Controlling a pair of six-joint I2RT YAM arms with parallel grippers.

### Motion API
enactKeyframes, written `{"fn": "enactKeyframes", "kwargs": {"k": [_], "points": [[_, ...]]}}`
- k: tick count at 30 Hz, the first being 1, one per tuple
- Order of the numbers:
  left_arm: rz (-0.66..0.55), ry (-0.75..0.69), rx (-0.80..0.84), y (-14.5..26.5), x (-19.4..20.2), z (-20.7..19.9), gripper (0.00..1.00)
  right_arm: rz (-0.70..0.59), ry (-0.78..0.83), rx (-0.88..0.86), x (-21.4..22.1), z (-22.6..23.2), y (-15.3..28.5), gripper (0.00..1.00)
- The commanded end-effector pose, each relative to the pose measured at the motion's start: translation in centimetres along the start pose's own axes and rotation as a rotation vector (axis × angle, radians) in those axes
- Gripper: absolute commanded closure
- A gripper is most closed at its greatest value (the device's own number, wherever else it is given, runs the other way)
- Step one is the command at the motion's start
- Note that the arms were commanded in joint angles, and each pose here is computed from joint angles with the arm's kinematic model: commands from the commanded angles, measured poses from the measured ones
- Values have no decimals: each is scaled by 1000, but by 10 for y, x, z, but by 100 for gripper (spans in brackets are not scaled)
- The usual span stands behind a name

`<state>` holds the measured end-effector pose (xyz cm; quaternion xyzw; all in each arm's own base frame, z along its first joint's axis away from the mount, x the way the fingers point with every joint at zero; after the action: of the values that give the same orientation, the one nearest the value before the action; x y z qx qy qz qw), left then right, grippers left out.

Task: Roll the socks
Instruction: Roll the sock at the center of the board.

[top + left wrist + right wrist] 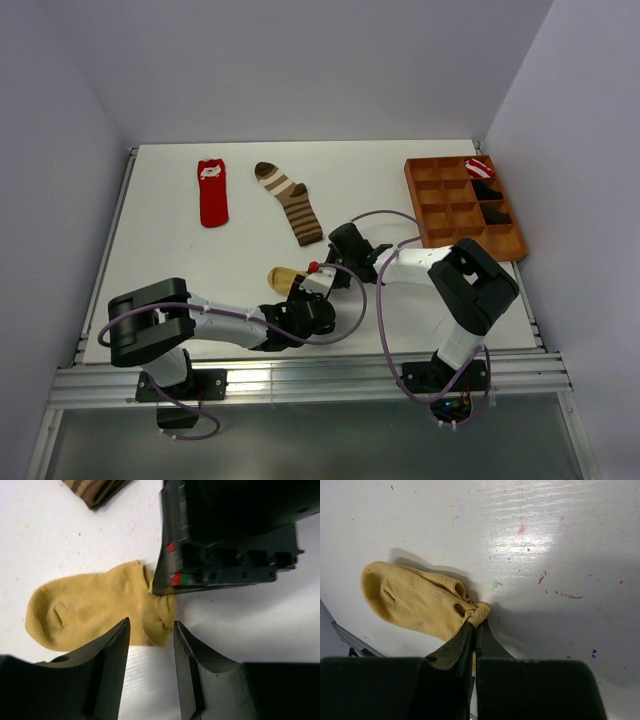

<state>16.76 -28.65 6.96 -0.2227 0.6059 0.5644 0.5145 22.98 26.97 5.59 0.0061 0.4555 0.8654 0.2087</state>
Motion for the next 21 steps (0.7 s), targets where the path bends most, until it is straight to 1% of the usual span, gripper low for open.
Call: {"fn": "enactKeyframes", "kwargs": {"k": [1, 5, 11, 16, 21], "points": [[-97, -27, -39, 0, -26, -12, 55, 17, 18, 5, 1, 4, -1, 100], [-108, -76, -30, 1, -28, -23, 55, 28, 21, 4, 3, 3, -3, 100], [-62, -109, -18, -6, -17, -32, 54, 42, 23, -9, 5, 4, -3, 100], [-23, -138, -73, -13, -5, -30, 54, 64, 31, -17, 7, 5, -4, 100], [3, -144, -113, -21, -2, -28, 54, 75, 33, -16, 9, 2, -5, 100]]}}
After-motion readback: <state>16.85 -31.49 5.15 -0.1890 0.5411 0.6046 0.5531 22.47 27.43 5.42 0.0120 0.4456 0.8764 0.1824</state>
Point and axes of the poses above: each gripper's point midway between its finger pads, its own y axis back along the fingers, its own z axis along the line the jaws close on, x = y × z, the point moved 5 cm from there along y, back along the fingers, and after that the axes turned 3 degrees about -y, right-handed, at the moved point
